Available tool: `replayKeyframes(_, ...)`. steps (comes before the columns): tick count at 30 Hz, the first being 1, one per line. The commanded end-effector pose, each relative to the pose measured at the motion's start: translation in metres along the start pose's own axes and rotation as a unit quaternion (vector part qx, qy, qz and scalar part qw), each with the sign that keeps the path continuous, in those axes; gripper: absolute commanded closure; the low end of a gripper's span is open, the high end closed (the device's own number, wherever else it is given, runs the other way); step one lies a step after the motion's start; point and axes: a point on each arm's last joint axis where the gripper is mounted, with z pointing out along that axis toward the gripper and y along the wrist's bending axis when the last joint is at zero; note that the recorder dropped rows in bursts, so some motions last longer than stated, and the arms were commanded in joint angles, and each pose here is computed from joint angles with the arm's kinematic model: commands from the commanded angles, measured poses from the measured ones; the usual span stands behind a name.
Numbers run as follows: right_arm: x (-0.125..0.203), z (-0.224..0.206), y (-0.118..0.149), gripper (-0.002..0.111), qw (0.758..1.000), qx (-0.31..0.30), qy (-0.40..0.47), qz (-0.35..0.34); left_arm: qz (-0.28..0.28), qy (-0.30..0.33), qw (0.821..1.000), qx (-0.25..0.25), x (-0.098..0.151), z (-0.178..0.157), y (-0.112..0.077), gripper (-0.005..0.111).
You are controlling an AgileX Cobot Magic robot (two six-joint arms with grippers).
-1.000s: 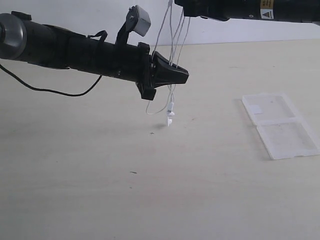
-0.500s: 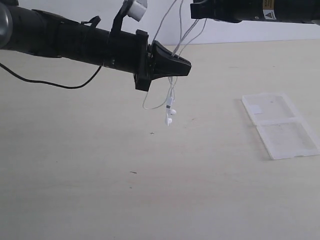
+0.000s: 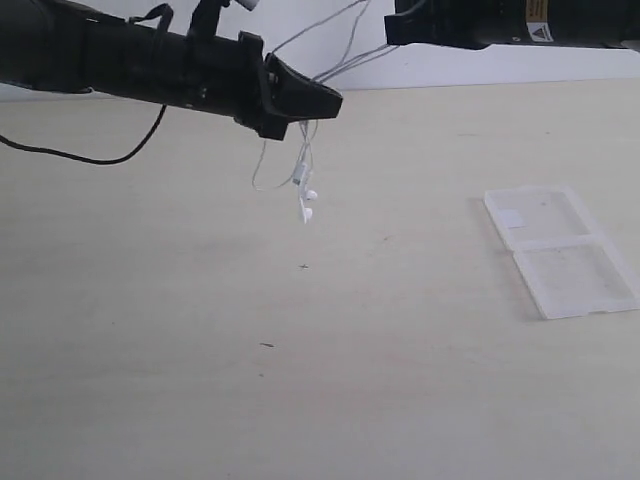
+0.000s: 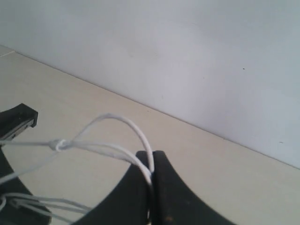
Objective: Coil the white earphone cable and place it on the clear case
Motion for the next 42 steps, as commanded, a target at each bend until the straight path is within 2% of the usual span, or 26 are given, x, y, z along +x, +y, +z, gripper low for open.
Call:
replayKeyframes(1,-0.006,-0.003,0.0,0.108,1.0,-0.004,-0.012,-0.006,-0.027,-0.037,0.999,0.008,-0.006,-0.016,0.007,0.107)
replayKeyframes(4,-0.006,-0.003,0.002,0.108,1.0,-0.014,-0.016,-0.005,-0.037,-0.061,0.997,0.026,-0.01,-0.02,0.005,0.107)
replayKeyframes(9,-0.003,-0.002,0.004,0.108,1.0,-0.023,-0.002,0.007,-0.052,-0.085,0.995,0.025,-0.014,-0.02,0.006,0.107)
replayKeyframes(22,0.023,0.011,0.011,0.108,0.993,-0.082,0.075,0.031,-0.06,-0.109,0.991,0.043,-0.019,-0.022,0.004,0.107)
replayKeyframes(29,0.034,0.014,0.015,0.107,0.987,-0.118,0.106,0.002,-0.061,-0.112,0.991,0.046,-0.019,-0.022,0.003,0.107)
replayKeyframes(33,0.034,0.013,0.019,0.099,0.985,-0.14,0.106,0.004,-0.058,-0.111,0.991,0.054,-0.019,-0.022,0.002,0.107)
replayKeyframes(42,0.034,0.013,0.019,0.07,0.985,-0.138,0.106,0.004,-0.056,-0.093,0.992,0.061,-0.016,-0.022,0.0,0.107)
